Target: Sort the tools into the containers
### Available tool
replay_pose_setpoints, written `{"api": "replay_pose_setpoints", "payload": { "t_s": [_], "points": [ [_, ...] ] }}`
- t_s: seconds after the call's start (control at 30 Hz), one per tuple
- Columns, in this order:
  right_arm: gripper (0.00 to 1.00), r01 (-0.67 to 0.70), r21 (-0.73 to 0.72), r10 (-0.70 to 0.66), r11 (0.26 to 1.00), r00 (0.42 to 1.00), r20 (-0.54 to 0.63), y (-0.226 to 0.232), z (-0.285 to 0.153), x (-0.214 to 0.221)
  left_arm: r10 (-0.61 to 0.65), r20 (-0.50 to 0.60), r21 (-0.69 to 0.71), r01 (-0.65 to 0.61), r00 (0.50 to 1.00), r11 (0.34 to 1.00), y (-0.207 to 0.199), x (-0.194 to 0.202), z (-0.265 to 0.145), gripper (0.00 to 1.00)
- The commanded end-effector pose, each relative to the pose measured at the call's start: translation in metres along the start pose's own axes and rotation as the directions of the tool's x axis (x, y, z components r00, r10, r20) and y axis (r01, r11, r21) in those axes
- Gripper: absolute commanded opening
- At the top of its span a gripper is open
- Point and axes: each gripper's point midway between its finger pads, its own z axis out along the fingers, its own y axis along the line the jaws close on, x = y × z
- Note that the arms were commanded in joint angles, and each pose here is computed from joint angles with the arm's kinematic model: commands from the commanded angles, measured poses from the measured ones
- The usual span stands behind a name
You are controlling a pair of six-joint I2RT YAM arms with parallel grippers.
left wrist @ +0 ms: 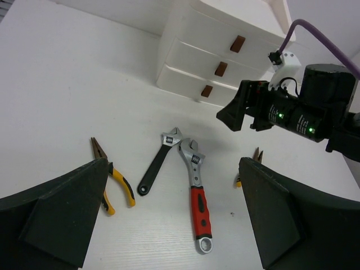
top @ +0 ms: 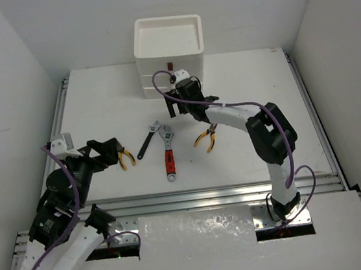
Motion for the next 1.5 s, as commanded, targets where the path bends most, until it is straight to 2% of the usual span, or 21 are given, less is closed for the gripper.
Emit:
{"api": "replay_pose_setpoints", "payload": {
  "t_s": [0.0,0.1,0.13,0.17,0.2,0.23,0.27,0.3,0.33,0.43,0.63,0.77,0.93,0.97,1.07,1.1,1.17,1.2,1.3,1.47],
  "points": [
    [0.99,-0.1,-0.068,0.104,0.993,0.993,0.06,0.016,-0.011,-0.031,-0.009,0.035,0.007,0.009,0.999,1.0,-0.002,-0.009,0.001,1.0],
    [0.99,-0.122,0.01,0.122,0.992,0.992,0.017,0.012,0.022,-0.031,-0.009,0.034,0.009,0.008,0.999,1.0,-0.002,-0.008,0.001,1.0],
    [0.99,-0.145,0.022,0.145,0.989,0.989,0.027,0.013,0.029,-0.046,-0.009,0.036,0.009,0.009,0.999,1.0,-0.002,-0.009,0.001,1.0],
    [0.99,-0.145,0.041,0.146,0.989,0.989,-0.008,0.013,0.048,-0.028,-0.009,0.036,0.009,0.009,0.999,1.0,-0.002,-0.009,0.001,1.0],
    [0.98,-0.151,0.043,0.151,0.988,0.989,-0.002,0.014,0.055,-0.029,-0.009,0.037,0.007,0.009,0.999,1.0,-0.002,-0.009,0.001,1.0],
    [0.96,-0.162,0.066,0.161,0.984,0.986,0.032,0.012,0.061,-0.04,-0.01,0.037,0.009,0.01,0.999,1.0,-0.002,-0.009,0.0,1.0],
    [0.95,-0.168,0.084,0.167,0.982,0.986,0.021,0.011,0.072,-0.03,-0.01,0.038,0.008,0.01,0.999,1.0,-0.002,-0.009,0.0,1.0],
    [0.91,-0.182,0.096,0.177,0.979,0.983,0.057,0.008,0.077,-0.037,-0.011,0.04,0.009,0.011,0.999,1.0,-0.002,-0.01,0.0,1.0],
    [0.85,-0.182,0.104,0.176,0.978,0.982,0.066,0.007,0.082,-0.034,-0.009,0.037,0.014,0.009,0.999,1.0,-0.003,-0.009,0.0,1.0],
    [0.8,-0.186,0.143,0.175,0.972,0.981,0.088,0.0,0.086,-0.036,-0.01,0.039,0.018,0.009,0.999,1.0,-0.003,-0.009,0.0,1.0],
    [0.71,-0.16,0.127,0.143,0.979,0.98,0.136,0.001,0.098,-0.038,-0.007,0.039,0.037,0.005,0.999,0.999,-0.006,-0.009,0.0,1.0],
    [0.69,-0.161,0.132,0.136,0.978,0.975,0.178,-0.008,0.112,-0.042,-0.008,0.041,0.043,0.007,0.999,0.999,-0.007,-0.01,-0.001,1.0],
    [0.66,-0.134,0.159,0.11,0.978,0.982,0.151,-0.013,0.13,-0.028,-0.007,0.041,0.051,0.005,0.999,0.999,-0.009,-0.01,-0.001,1.0],
    [0.64,-0.134,0.155,0.108,0.979,0.98,0.168,-0.013,0.131,-0.029,-0.006,0.038,0.055,0.004,0.999,0.998,-0.009,-0.009,-0.001,1.0],
    [0.47,-0.126,0.152,0.094,0.98,0.975,0.204,-0.013,0.131,-0.035,-0.006,0.039,0.06,0.004,0.999,0.998,-0.01,-0.009,-0.001,1.0],
    [0.29,-0.123,0.155,0.089,0.98,0.974,0.207,-0.015,0.13,-0.036,-0.005,0.037,0.061,0.003,0.999,0.998,-0.01,-0.009,-0.001,1.0],
    [0.12,-0.111,0.155,0.075,0.982,0.972,0.222,-0.015,0.127,-0.038,-0.005,0.036,0.062,0.003,0.999,0.998,-0.011,-0.009,-0.001,1.0],
    [0.0,-0.115,0.163,0.077,0.98,0.972,0.221,-0.017,0.126,-0.035,-0.005,0.036,0.062,0.003,0.999,0.998,-0.011,-0.009,-0.001,1.0],
    [0.0,-0.126,0.159,0.09,0.979,0.972,0.215,-0.018,0.113,-0.031,-0.007,0.039,0.062,0.004,0.999,0.998,-0.01,-0.01,-0.001,1.0],
    [0.0,-0.16,0.148,0.129,0.976,0.971,0.202,-0.009,0.062,-0.002,-0.011,0.048,0.058,0.008,0.999,0.998,-0.009,-0.011,-0.003,1.0]
  ]
}}
